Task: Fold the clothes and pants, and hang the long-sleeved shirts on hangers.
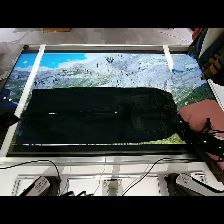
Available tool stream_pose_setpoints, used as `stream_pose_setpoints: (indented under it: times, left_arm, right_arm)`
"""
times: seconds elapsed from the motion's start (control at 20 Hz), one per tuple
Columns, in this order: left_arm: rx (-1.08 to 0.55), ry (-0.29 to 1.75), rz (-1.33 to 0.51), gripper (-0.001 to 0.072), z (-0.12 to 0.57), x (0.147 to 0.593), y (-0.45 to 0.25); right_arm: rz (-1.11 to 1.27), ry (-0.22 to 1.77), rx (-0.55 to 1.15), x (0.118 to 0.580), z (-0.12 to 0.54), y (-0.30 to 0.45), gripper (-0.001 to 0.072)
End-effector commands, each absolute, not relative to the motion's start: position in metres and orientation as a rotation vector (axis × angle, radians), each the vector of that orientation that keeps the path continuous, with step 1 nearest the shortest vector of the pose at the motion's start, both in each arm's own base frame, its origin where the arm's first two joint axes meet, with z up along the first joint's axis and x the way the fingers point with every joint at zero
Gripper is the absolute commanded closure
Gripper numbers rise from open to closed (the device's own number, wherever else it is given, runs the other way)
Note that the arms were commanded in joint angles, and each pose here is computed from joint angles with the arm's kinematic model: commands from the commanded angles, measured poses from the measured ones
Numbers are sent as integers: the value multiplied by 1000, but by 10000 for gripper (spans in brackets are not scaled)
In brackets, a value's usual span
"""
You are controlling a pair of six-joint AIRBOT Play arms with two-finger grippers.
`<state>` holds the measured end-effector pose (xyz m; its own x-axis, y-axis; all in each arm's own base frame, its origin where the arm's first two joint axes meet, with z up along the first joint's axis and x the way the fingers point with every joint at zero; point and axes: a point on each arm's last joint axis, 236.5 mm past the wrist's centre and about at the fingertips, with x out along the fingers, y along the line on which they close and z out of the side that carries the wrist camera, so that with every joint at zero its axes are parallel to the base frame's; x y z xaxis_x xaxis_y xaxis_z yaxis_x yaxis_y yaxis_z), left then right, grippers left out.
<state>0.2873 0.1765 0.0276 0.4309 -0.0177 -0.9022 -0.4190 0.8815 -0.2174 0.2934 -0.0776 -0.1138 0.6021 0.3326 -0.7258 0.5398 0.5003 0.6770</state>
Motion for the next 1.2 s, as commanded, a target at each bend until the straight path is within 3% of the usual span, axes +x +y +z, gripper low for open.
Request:
stream_pose_setpoints:
  times: [0.0, 0.1, 0.15, 0.6, 1.0, 1.1, 1.15]
  left_arm:
    - [-570, 1167, 314, 129, -1, 258, 177]
    - [-618, 1208, 320, 129, -21, 243, 169]
    - [-635, 1223, 322, 129, -31, 238, 166]
    - [-706, 1183, 457, 145, -86, 211, 178]
    - [-690, 942, 548, 157, -86, 246, 213]
    - [-732, 1000, 524, 259, -102, 242, 204]
    - [-750, 1024, 513, 382, -109, 240, 199]
  right_arm:
    - [-119, 937, 1016, 299, -119, -81, 464]
    - [-117, 938, 1015, 299, -118, -81, 664]
    - [-116, 938, 1016, 299, -118, -81, 678]
    - [-85, 943, 1029, 298, -114, -74, 678]
    - [-85, 944, 1033, 298, -114, -74, 678]
    - [-73, 946, 1038, 298, -113, -71, 679]
    - [-55, 949, 1043, 298, -111, -68, 679]
